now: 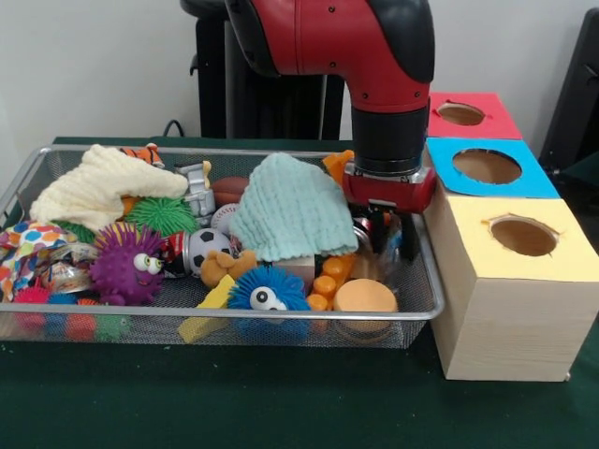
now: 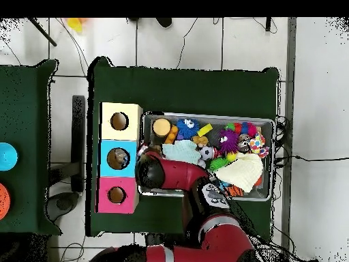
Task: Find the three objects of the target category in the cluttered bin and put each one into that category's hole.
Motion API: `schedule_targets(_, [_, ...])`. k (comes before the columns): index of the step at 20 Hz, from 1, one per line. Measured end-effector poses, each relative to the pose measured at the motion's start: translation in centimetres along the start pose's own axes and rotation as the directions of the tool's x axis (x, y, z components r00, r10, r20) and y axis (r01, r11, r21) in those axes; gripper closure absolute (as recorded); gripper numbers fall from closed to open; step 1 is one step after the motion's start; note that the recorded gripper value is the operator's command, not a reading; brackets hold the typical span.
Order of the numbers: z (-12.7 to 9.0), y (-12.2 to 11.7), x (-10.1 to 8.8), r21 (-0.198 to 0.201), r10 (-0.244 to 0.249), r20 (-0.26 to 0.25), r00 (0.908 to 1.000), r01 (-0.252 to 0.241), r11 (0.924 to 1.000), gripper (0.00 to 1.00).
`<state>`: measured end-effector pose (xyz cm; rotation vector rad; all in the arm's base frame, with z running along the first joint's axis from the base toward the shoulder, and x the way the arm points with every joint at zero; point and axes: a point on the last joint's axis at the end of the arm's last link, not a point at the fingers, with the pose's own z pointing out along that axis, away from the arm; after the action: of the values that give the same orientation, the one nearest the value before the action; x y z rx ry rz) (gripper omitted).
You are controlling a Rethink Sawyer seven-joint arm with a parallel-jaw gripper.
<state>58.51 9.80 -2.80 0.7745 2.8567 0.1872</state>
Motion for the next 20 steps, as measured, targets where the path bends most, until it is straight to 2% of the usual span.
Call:
schedule_targets(4, [0.54, -0.23, 0.57, 0.008, -0.003, -0.010, 0.9999, 0.003, 1.0000, 1.00])
schedule_targets(20, [0.34, -0.22, 0.66, 0.009, -0.004, -0.010, 0.9999, 0.004, 1.0000, 1.00])
